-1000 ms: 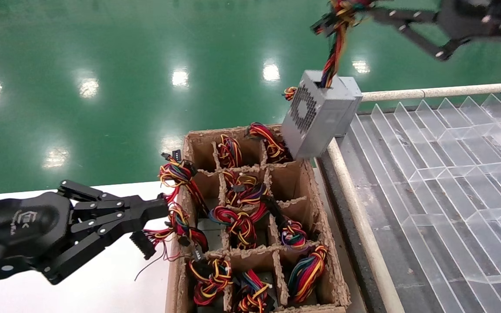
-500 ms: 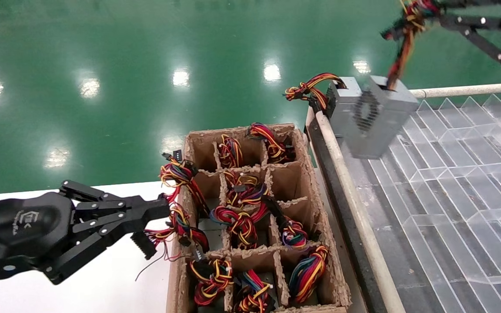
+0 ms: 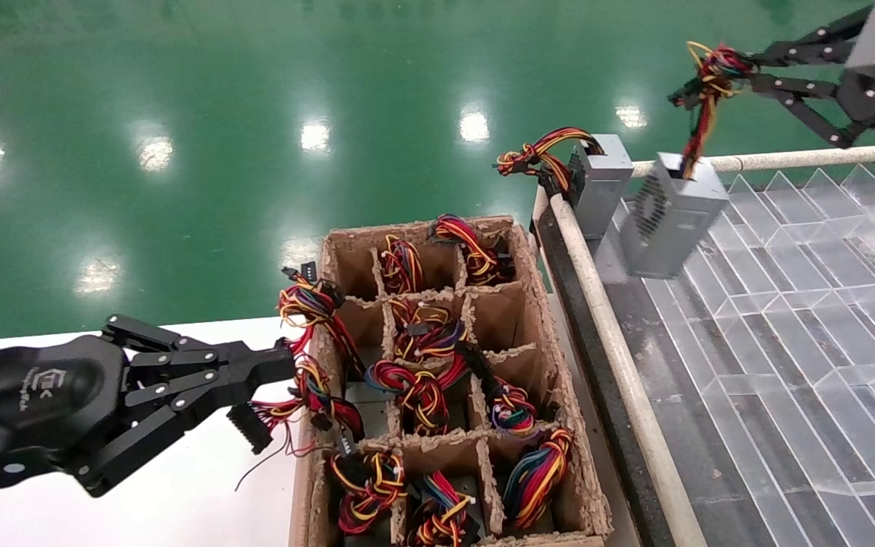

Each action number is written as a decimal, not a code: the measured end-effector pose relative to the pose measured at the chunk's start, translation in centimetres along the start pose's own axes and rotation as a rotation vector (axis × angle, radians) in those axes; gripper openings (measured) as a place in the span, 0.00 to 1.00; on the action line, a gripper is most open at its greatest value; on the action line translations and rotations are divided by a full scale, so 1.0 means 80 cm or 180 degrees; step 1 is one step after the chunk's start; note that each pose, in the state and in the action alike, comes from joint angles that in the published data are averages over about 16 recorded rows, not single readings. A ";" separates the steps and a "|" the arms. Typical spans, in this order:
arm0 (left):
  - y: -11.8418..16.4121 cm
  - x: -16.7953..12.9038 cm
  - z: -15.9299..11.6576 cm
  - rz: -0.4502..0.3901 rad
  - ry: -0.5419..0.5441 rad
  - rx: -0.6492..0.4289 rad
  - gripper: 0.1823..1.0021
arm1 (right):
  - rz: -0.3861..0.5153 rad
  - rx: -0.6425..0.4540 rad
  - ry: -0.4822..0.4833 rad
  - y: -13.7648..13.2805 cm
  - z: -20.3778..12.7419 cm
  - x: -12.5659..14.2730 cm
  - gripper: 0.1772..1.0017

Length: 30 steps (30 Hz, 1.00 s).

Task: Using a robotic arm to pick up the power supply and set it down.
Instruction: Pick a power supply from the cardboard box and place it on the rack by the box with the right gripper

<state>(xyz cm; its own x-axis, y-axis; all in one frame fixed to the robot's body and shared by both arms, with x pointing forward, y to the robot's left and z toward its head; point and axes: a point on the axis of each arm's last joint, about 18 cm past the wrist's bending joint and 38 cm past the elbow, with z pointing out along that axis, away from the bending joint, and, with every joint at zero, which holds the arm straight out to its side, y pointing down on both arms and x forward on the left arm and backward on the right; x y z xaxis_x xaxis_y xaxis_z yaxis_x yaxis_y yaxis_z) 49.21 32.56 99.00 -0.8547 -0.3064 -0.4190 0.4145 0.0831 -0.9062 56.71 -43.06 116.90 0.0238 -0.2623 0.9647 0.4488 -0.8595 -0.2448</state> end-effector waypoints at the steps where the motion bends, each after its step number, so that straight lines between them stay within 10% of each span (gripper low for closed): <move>1: 0.000 0.000 0.000 0.0000 0.0000 0.0000 0.01 | -0.0006 0.0011 -0.0005 0.001 0.004 0.000 0.07; 30: 0.000 0.000 0.000 0.0000 0.0000 0.0000 0.01 | 0.0018 0.0026 -0.0118 0.014 0.119 -0.017 0.07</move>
<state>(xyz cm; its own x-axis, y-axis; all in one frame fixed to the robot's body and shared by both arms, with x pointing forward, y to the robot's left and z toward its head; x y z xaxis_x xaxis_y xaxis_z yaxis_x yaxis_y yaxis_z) 49.21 32.56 99.00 -0.8547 -0.3064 -0.4190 0.4145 0.0831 -0.9062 65.68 -39.45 116.26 0.0595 -0.2506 0.9663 0.4557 -0.8544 -0.2497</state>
